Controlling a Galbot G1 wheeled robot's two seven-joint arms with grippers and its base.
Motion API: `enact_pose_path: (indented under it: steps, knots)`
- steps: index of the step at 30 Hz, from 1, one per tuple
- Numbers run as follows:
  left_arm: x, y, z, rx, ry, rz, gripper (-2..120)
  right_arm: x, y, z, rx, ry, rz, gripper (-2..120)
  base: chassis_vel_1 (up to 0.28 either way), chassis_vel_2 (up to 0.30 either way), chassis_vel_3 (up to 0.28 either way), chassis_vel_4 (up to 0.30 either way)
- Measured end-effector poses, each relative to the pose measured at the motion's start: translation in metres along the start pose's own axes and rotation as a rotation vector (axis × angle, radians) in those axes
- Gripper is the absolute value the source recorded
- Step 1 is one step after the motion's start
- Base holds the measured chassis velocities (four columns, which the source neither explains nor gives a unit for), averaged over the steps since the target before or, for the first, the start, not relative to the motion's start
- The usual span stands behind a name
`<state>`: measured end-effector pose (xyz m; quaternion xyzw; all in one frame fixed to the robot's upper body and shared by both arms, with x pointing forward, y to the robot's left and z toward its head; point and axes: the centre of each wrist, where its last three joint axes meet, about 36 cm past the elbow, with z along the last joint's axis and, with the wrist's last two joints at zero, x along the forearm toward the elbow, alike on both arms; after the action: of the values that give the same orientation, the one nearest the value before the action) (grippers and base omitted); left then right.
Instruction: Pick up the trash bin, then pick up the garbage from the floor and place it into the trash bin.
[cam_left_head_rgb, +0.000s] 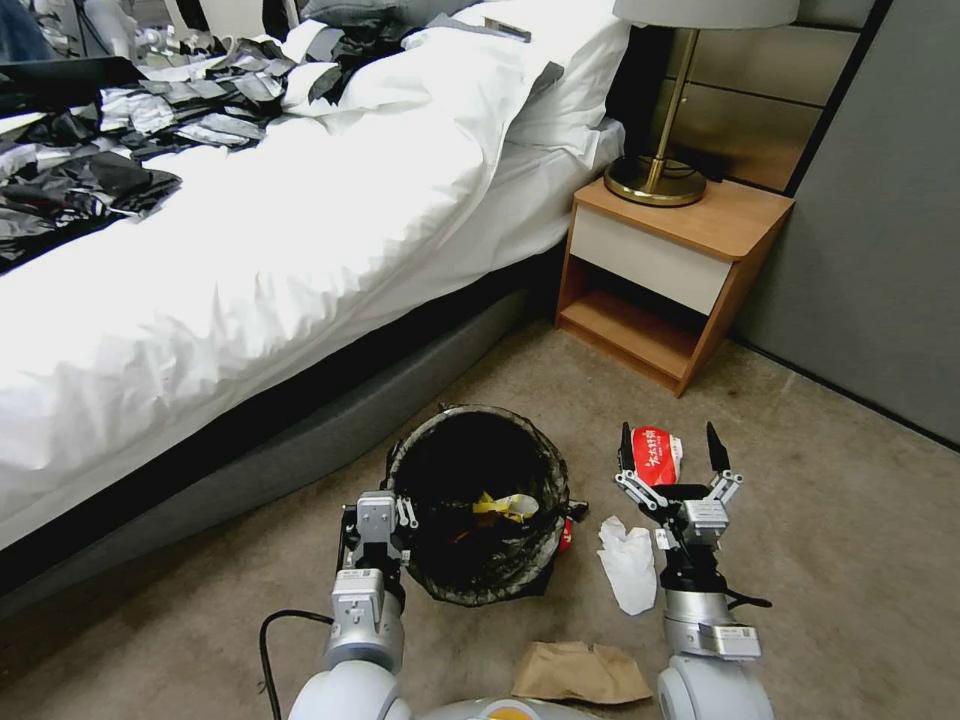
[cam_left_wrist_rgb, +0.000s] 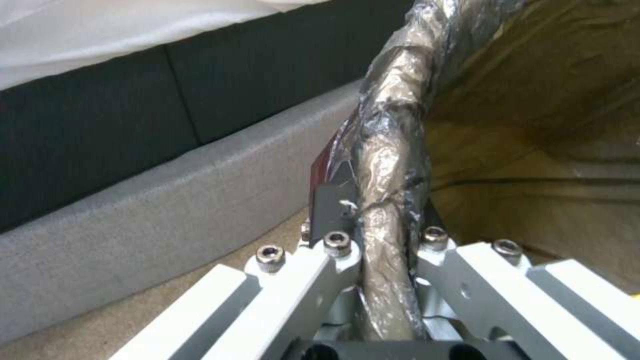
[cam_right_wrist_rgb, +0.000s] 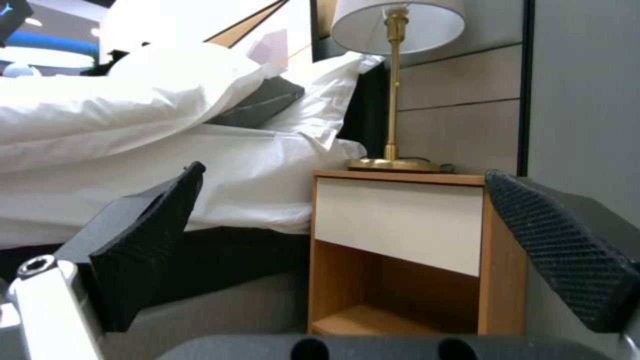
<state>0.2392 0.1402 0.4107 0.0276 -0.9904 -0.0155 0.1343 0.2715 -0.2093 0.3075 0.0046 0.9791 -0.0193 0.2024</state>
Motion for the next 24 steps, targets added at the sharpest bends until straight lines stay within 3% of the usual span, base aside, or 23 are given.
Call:
enact_pose_path:
  steps: [24]
  knots:
    - [0.0002,0.0013,-0.0023,-0.002,-0.008,0.000,0,0.0021,0.0010,-0.0007,0.003,0.003,-0.014,100,0.000,0.000,0.000,0.000]
